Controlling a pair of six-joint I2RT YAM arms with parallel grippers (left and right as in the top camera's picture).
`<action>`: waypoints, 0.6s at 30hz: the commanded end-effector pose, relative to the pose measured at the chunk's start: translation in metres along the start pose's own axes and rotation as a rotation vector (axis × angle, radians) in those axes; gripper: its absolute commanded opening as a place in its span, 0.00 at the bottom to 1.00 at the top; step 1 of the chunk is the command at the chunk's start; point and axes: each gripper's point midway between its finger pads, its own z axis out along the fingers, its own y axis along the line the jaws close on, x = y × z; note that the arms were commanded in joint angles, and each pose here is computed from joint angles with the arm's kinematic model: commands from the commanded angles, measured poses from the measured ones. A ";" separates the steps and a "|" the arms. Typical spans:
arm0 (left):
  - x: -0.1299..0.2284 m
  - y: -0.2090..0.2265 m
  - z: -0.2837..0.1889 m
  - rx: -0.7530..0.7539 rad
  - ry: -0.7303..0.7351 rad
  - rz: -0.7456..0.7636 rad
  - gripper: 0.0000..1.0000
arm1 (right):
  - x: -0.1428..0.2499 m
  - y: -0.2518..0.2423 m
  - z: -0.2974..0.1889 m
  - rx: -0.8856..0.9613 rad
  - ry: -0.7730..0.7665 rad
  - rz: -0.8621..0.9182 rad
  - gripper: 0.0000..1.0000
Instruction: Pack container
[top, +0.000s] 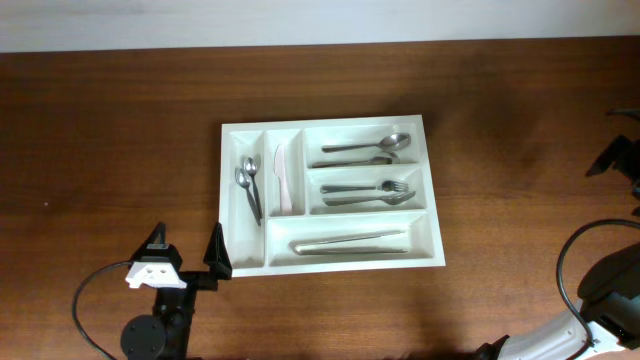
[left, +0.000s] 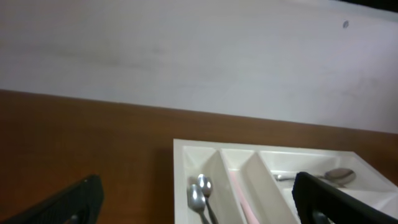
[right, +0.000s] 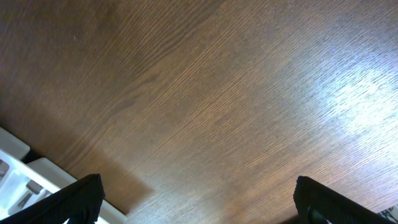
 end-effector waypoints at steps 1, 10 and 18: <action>0.006 0.004 0.003 -0.012 -0.029 0.041 0.99 | 0.000 0.003 0.002 -0.005 0.007 -0.012 0.99; 0.019 -0.009 0.005 0.055 -0.009 0.188 0.99 | 0.000 0.003 0.002 -0.005 0.007 -0.012 0.99; 0.041 0.001 0.004 0.015 0.080 0.242 0.99 | 0.000 0.003 0.002 -0.005 0.007 -0.012 0.99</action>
